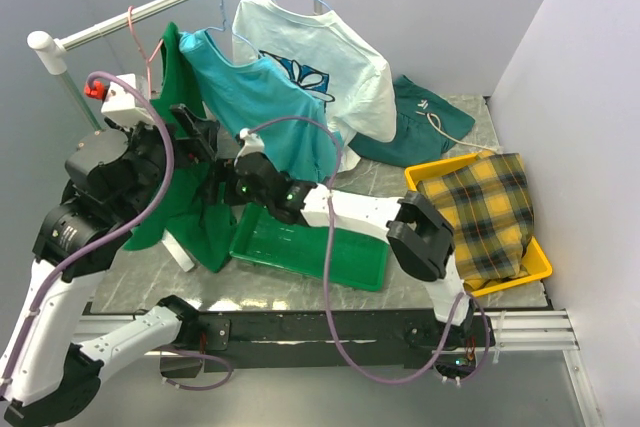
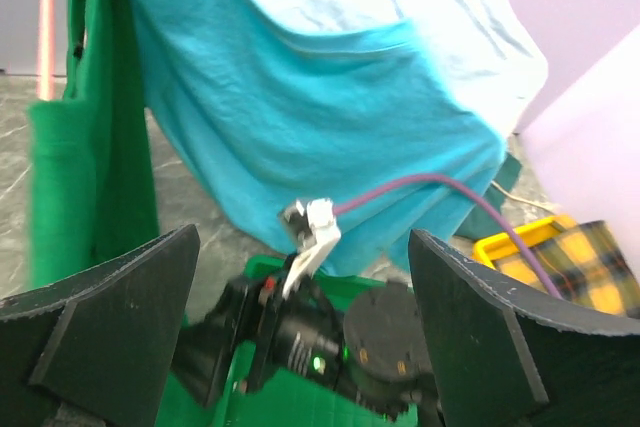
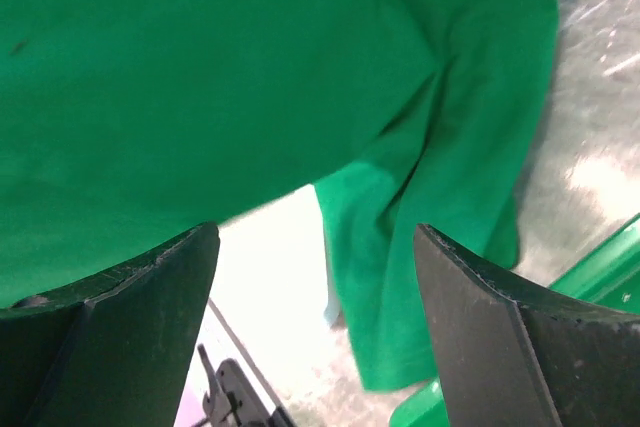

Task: Place the t-shirt on the hanger
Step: Place the hanger at the clothesline, then reset both arms

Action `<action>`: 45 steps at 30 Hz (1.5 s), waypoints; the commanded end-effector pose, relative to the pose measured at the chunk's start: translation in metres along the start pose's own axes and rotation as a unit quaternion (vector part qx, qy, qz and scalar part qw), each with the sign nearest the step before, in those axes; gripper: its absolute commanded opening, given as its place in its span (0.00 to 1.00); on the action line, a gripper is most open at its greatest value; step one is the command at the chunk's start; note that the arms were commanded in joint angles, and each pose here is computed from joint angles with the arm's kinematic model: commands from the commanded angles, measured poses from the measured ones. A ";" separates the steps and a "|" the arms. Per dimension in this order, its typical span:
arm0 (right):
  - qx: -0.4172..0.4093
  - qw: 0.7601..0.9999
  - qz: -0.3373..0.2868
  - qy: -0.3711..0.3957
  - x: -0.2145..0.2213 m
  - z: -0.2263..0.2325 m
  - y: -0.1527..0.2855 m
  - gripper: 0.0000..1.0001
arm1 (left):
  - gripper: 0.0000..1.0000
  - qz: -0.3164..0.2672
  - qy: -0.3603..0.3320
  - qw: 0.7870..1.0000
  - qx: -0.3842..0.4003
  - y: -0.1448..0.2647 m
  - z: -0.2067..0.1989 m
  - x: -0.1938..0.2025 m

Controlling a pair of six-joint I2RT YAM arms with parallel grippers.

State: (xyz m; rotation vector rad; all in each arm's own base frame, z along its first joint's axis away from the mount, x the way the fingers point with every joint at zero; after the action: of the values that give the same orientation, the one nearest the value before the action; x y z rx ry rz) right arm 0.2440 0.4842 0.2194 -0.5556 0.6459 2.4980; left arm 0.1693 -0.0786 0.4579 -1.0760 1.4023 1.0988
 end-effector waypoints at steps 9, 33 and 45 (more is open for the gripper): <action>-0.060 0.993 -0.087 0.058 0.013 0.033 0.098 0.86 | 0.97 -0.061 0.028 0.989 0.131 0.031 -0.018 -0.023; 0.056 0.954 -0.294 -0.002 -0.045 -0.098 0.321 1.00 | 0.97 0.103 0.092 0.964 0.225 0.001 -0.104 0.149; 0.068 0.960 -0.271 -0.008 -0.035 -0.112 0.323 1.00 | 0.96 0.164 0.100 0.972 0.133 -0.006 -0.097 0.215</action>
State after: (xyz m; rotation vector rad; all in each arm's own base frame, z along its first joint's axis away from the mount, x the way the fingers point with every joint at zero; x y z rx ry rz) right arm 0.1197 0.1642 0.2529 -0.5877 0.5536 1.9442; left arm 0.1327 -0.1875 0.2470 -0.6785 1.8792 1.0173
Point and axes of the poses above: each gripper's point midway between its finger pads, its own y axis back along the fingers, its own z axis along the line the jaws close on, x = y × z, the point moved 8 cm from there along y, back along the fingers, and after that the axes turned 15 degrees about -y, right-handed, at the moved point
